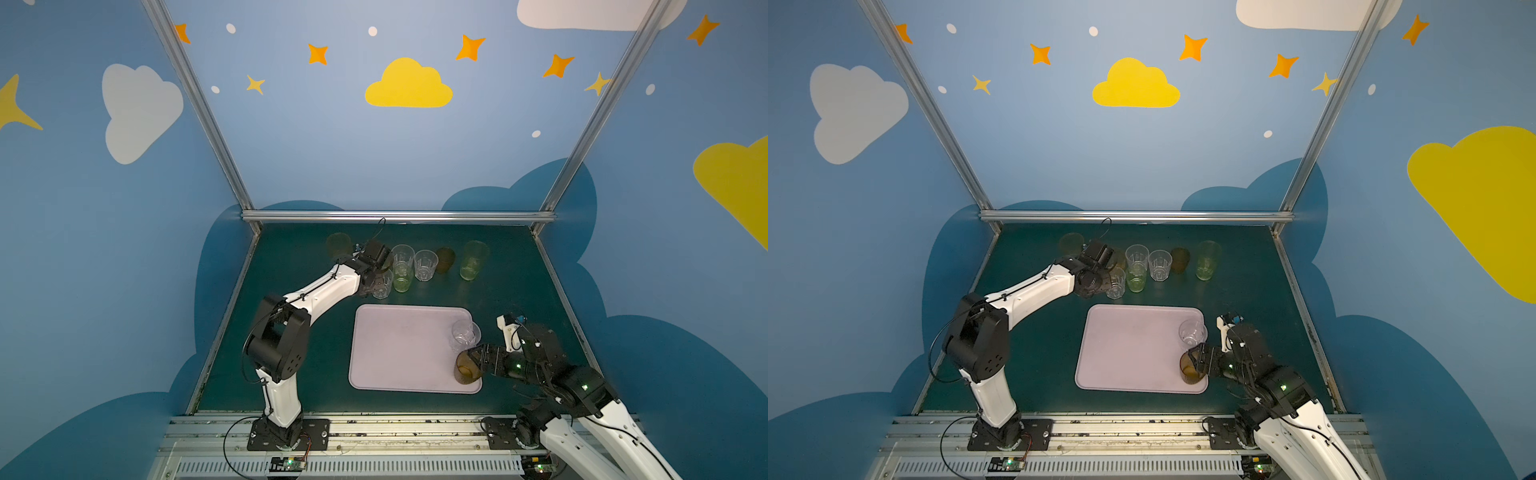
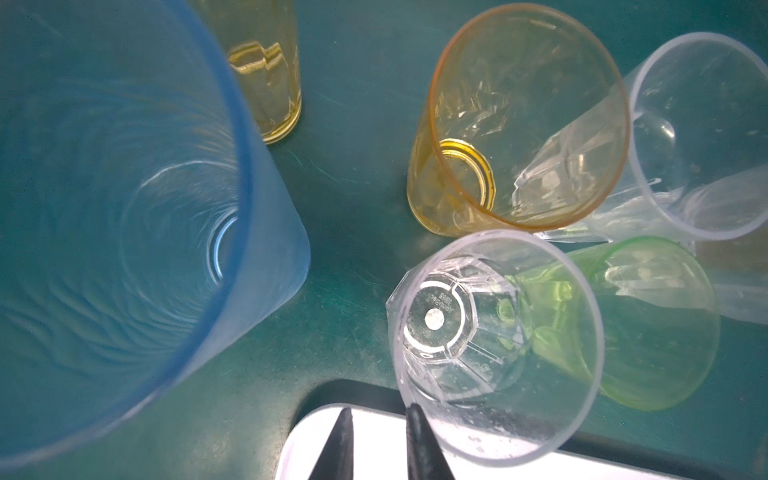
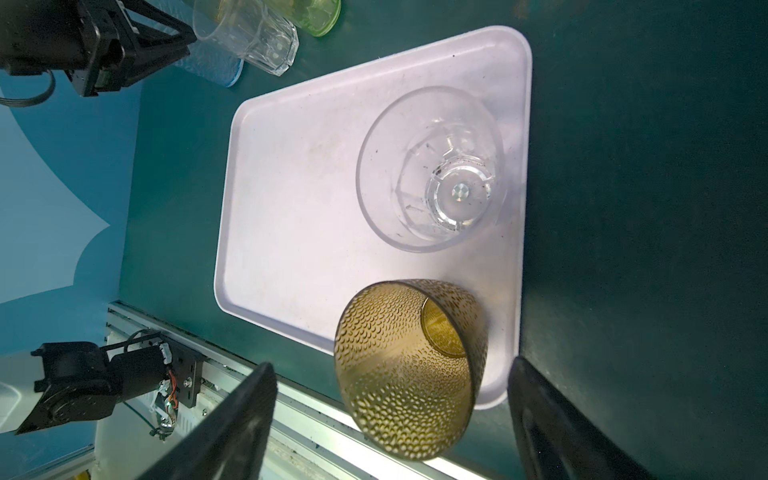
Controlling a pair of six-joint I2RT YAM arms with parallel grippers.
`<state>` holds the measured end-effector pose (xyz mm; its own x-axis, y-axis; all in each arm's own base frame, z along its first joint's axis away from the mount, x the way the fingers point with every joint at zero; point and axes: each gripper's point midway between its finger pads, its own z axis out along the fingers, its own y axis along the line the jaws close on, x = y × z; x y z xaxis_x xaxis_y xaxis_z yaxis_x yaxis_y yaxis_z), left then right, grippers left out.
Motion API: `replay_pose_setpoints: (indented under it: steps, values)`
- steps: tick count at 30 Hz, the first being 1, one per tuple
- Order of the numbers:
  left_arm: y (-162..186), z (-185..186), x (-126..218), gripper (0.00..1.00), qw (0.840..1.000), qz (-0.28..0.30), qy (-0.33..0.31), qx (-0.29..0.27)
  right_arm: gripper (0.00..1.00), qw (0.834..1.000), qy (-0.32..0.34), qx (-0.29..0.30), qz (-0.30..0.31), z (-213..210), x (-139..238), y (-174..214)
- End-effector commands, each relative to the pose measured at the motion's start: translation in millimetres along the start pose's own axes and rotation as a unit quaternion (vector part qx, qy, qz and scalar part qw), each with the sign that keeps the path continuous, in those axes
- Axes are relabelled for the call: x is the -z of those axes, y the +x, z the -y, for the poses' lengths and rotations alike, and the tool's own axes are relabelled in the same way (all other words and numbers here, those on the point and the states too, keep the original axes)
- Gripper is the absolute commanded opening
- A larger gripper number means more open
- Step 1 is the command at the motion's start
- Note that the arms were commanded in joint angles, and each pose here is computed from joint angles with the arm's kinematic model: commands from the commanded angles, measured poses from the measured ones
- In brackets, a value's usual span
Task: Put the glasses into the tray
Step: 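Lower the left gripper into a clear faceted glass and close on its rim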
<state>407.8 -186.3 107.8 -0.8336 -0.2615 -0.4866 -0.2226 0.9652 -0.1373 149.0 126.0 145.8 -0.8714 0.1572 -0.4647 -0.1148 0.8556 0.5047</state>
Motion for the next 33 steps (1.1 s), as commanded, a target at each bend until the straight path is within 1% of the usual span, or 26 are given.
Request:
replay_pose_setpoints:
  steps: [1, 8, 12, 20, 23, 26, 29, 33]
  values:
    - [-5, 6, 4, 0.23, 1.000, 0.002, 0.011, -0.002, 0.86, 1.000, 0.013, 0.004, 0.000, 6, -1, 1]
    - [-7, 9, 8, 0.22, 1.000, 0.002, 0.021, 0.001, 0.86, 1.000, 0.020, 0.005, -0.004, 8, -3, 2]
    - [-8, 10, 10, 0.24, 1.000, 0.004, 0.026, 0.004, 0.86, 1.000, 0.022, 0.003, -0.006, 10, -5, 2]
    - [-10, 12, 20, 0.23, 0.999, 0.007, 0.038, 0.006, 0.86, 1.000, 0.025, 0.004, -0.004, 11, -6, 2]
    - [-11, 12, 24, 0.24, 0.999, 0.007, 0.042, 0.006, 0.86, 1.000, 0.027, 0.004, -0.006, 12, -7, 2]
    - [-14, 8, 25, 0.28, 0.999, 0.015, 0.031, 0.007, 0.86, 1.000, 0.028, 0.004, -0.006, 12, -7, 2]
    - [-16, 5, 20, 0.27, 1.000, 0.011, 0.015, 0.003, 0.86, 1.000, 0.028, 0.005, -0.006, 12, -7, 2]
    - [-17, 9, 11, 0.27, 1.000, 0.004, 0.011, -0.001, 0.86, 1.000, 0.028, 0.007, -0.005, 12, -8, 1]
